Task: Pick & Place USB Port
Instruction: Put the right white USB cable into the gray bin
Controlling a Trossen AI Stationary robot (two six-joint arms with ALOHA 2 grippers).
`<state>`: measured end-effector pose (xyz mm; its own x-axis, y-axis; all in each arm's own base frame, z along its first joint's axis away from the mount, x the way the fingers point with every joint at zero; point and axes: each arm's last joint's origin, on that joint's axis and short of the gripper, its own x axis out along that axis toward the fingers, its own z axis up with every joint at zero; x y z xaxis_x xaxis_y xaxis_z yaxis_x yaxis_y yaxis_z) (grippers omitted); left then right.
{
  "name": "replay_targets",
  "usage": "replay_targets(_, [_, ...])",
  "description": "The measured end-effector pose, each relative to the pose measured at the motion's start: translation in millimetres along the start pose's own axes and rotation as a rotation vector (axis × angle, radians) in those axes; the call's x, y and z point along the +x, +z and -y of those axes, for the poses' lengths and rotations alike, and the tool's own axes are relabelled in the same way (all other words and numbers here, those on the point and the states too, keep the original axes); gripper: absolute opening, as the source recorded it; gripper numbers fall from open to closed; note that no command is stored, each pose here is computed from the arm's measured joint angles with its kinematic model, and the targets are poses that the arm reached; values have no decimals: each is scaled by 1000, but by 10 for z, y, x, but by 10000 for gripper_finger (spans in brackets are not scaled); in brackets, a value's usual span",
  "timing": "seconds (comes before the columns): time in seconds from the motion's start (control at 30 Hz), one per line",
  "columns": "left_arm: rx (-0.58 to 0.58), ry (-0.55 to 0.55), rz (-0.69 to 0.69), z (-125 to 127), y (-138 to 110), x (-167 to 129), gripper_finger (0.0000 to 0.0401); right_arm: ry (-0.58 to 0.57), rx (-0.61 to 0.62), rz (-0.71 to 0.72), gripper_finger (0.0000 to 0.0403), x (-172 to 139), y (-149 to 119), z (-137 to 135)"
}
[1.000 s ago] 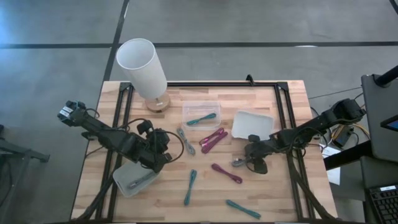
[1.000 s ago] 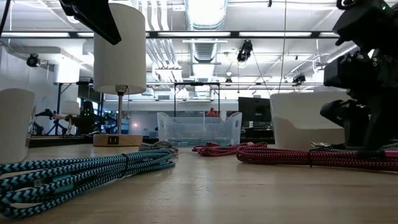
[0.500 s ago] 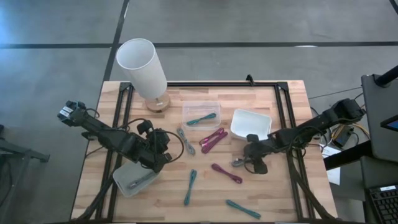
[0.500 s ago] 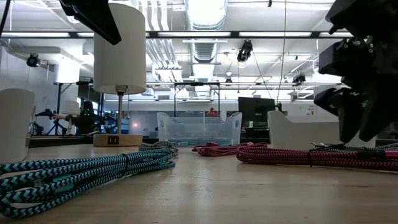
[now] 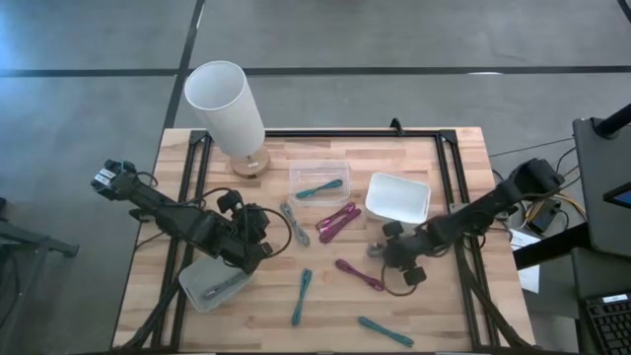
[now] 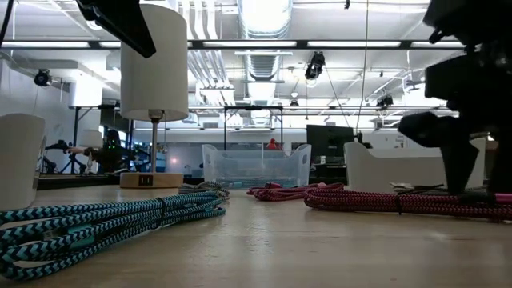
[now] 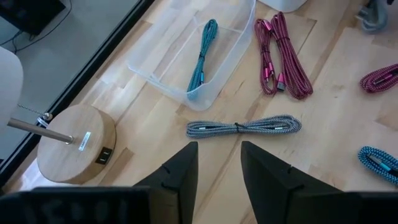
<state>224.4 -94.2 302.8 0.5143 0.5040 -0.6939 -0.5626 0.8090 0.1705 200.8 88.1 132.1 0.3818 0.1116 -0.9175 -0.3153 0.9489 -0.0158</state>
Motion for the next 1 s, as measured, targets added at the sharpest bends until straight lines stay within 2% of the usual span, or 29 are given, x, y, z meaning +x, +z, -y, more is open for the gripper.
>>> replay_targets(0.27, [-4,-3,1,3,1,-1,128,-25,13,-211,157,27,221,-32])
replay_targets(0.4, [-2,-2,0,2,1,0,128,-91,-56,-195,157,-46,372,-32])
replay_targets(0.5, [-2,-3,0,3,0,0,128,-167,-83,-196,157,-95,387,-3])
replay_targets(0.6, [-2,-4,-2,3,0,0,128,-157,-59,-189,157,-102,388,49])
replay_targets(0.73, [-1,-4,-2,3,0,1,128,-160,-33,-258,157,26,320,111])
replay_targets(0.87, [-3,-6,-3,4,0,0,128,-164,-68,-287,155,116,318,110])
replay_targets(1.0, [-4,-10,-8,5,-1,1,127,-160,-88,-317,133,181,302,108])
